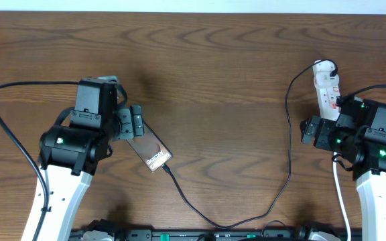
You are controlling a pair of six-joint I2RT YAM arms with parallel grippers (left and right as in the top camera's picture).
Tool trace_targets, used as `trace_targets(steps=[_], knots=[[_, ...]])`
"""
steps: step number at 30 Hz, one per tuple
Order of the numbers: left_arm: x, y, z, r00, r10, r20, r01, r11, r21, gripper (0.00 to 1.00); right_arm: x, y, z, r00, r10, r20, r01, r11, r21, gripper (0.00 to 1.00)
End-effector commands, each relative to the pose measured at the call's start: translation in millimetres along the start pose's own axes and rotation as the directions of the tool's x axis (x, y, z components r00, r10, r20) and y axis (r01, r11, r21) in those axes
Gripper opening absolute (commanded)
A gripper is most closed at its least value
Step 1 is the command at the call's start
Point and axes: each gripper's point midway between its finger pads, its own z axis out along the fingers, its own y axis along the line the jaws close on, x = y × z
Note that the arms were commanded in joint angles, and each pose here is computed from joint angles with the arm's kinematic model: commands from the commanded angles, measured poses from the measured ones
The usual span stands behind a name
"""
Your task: Plug charger to phone and switch on socket
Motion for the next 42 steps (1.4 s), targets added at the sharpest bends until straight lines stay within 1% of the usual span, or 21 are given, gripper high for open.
trace_targets(steps=[1, 6, 12, 18, 22, 24, 29, 30, 32, 35, 38, 42], knots=[[-2, 3, -9, 1.0, 0.005, 0.025, -0.005, 1.0, -0.009, 0.93, 2, 2, 1, 1.0, 0.007, -0.003, -0.007, 1.0, -0.006, 0.99], [-8, 3, -25, 0.995, -0.004, 0.096, 0.003, 1.0, 0.01, 0.93, 2, 2, 1, 1.0, 0.007, -0.003, -0.007, 1.0, -0.006, 0.99], [-18, 2, -43, 0.971, -0.025, 0.239, 0.012, 0.999, 0.053, 0.93, 2, 2, 1, 1.0, 0.007, -0.002, -0.007, 1.0, -0.006, 0.99], [-24, 5, -51, 0.908, -0.08, 0.411, 0.03, 0.991, 0.127, 0.93, 2, 2, 1, 1.0, 0.007, -0.002, -0.007, 1.0, -0.006, 0.99], [-25, 10, -53, 0.851, -0.125, 0.51, 0.038, 0.983, 0.177, 0.93, 2, 2, 1, 1.0, 0.007, -0.002, -0.007, 1.0, -0.006, 0.99], [-25, 10, -55, 0.814, -0.142, 0.563, 0.028, 0.978, 0.207, 0.93, 2, 2, 1, 1.0, 0.007, -0.002, -0.007, 1.0, -0.006, 0.99], [-27, 8, -63, 0.7, -0.172, 0.693, -0.029, 0.963, 0.268, 0.93, 2, 2, 1, 1.0, 0.007, -0.002, -0.007, 1.0, -0.006, 0.99], [-25, 9, -65, 0.666, -0.178, 0.725, -0.039, 0.961, 0.273, 0.93, 2, 2, 1, 1.0, 0.007, -0.002, -0.007, 1.0, -0.006, 0.99], [-22, 12, -67, 0.618, -0.186, 0.764, -0.049, 0.961, 0.274, 0.93, 2, 2, 1, 1.0, 0.007, -0.002, -0.007, 1.0, -0.006, 0.99], [-17, 18, -74, 0.509, -0.2, 0.837, -0.068, 0.96, 0.271, 0.93, 2, 2, 1, 1.0, 0.007, -0.002, -0.007, 1.0, -0.006, 0.99], [-12, 24, -80, 0.416, -0.208, 0.885, -0.078, 0.962, 0.262, 0.93, 2, 2, 1, 1.0, 0.007, -0.002, -0.007, 1.0, -0.006, 0.99], [-4, 32, -80, 0.321, -0.209, 0.923, -0.082, 0.965, 0.248, 0.93, 2, 2, 1, 1.0, 0.007, -0.002, -0.007, 1.0, -0.006, 0.99]])
